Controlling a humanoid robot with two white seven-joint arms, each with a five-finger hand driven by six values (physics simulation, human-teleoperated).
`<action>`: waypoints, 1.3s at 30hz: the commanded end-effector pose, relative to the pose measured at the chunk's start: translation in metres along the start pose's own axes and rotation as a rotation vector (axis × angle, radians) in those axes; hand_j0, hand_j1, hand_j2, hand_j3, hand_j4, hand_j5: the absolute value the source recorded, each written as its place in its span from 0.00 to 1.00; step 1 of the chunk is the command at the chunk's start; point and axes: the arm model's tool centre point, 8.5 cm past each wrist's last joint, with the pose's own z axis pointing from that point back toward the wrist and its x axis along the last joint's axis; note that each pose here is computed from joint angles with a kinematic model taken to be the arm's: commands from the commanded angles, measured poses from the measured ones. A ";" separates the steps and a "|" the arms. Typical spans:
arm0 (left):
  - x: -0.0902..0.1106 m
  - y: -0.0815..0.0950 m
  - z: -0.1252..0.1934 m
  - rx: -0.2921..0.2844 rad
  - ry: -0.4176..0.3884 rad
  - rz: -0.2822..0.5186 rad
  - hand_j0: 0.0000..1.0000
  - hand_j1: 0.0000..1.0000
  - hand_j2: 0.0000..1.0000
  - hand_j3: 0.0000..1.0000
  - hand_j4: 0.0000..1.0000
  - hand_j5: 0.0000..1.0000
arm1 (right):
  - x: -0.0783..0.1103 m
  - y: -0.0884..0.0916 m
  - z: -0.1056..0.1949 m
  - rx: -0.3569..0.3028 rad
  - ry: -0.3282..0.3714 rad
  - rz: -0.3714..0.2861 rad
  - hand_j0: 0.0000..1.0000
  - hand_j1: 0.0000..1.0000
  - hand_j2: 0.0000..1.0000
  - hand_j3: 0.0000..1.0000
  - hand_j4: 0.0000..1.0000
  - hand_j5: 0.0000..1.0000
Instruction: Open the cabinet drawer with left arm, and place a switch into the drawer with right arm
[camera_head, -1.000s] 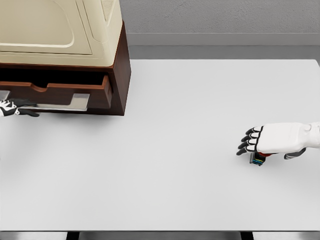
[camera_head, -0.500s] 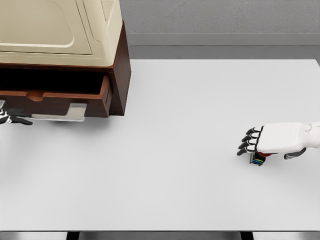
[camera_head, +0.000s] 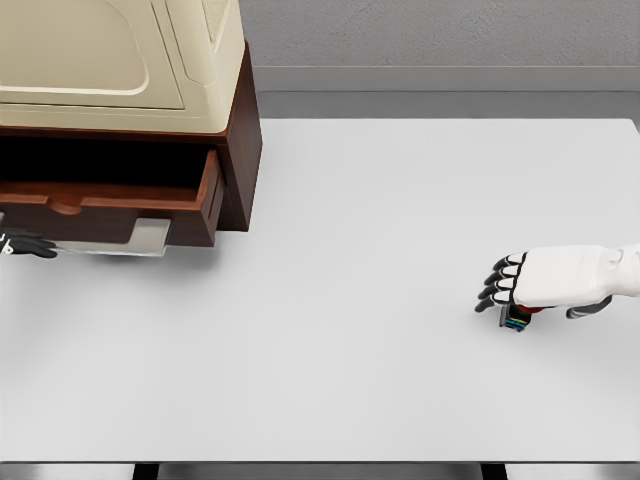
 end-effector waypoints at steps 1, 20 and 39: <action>0.000 0.000 0.000 0.001 -0.002 0.004 1.00 1.00 1.00 1.00 1.00 1.00 | 0.000 0.000 0.001 -0.002 0.001 -0.004 0.92 0.92 0.92 0.92 0.92 0.92; 0.020 0.034 0.019 0.157 -0.079 0.055 1.00 1.00 1.00 1.00 1.00 1.00 | 0.000 0.000 0.000 -0.001 0.000 -0.004 0.82 0.82 0.82 0.82 0.82 0.82; 0.054 0.078 0.036 0.330 -0.255 0.042 1.00 1.00 1.00 1.00 1.00 1.00 | 0.000 0.001 0.000 0.001 -0.001 -0.004 0.62 0.62 0.62 0.62 0.62 0.62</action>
